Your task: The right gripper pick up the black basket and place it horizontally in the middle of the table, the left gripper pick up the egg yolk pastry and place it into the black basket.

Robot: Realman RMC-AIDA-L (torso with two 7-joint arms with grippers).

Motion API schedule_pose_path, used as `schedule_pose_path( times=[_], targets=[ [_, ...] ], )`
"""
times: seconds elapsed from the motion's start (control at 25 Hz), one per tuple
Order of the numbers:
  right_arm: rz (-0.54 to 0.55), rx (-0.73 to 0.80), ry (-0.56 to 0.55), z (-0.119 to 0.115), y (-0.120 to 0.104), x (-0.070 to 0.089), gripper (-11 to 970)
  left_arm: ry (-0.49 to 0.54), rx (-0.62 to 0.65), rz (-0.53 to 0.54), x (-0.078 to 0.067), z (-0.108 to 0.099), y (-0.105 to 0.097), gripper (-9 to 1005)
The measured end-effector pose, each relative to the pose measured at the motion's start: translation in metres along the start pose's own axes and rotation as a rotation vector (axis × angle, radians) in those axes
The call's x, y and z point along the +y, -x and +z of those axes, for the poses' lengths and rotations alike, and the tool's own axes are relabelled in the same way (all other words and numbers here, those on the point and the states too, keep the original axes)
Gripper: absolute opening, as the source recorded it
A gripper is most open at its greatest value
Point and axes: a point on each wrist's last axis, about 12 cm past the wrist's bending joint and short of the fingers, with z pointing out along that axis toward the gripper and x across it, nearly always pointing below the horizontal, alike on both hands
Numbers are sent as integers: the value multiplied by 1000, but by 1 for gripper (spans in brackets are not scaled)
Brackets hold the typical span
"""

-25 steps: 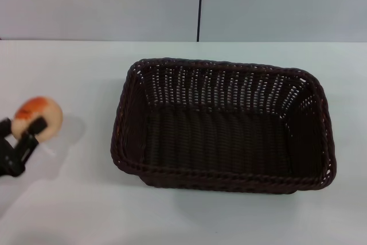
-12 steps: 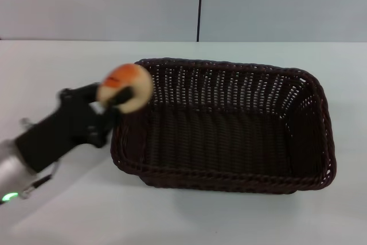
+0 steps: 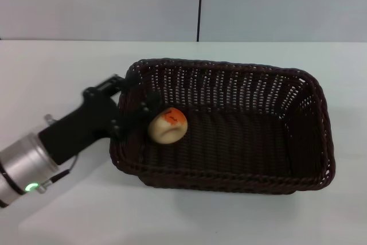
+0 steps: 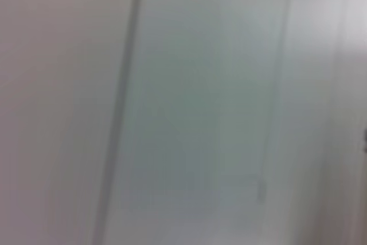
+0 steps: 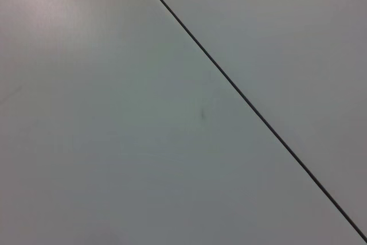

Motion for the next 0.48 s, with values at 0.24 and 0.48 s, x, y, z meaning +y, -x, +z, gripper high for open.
schedule_pose_path(
  times=[0.24,0.48],
  targets=[
    [-55,16,-18,-1,-6,0,721,219,-61,18,11,-37,1,692],
    [-203,31,-124,0,-26,-2,721,616,-178,84,14,-95,-1,829]
  ],
)
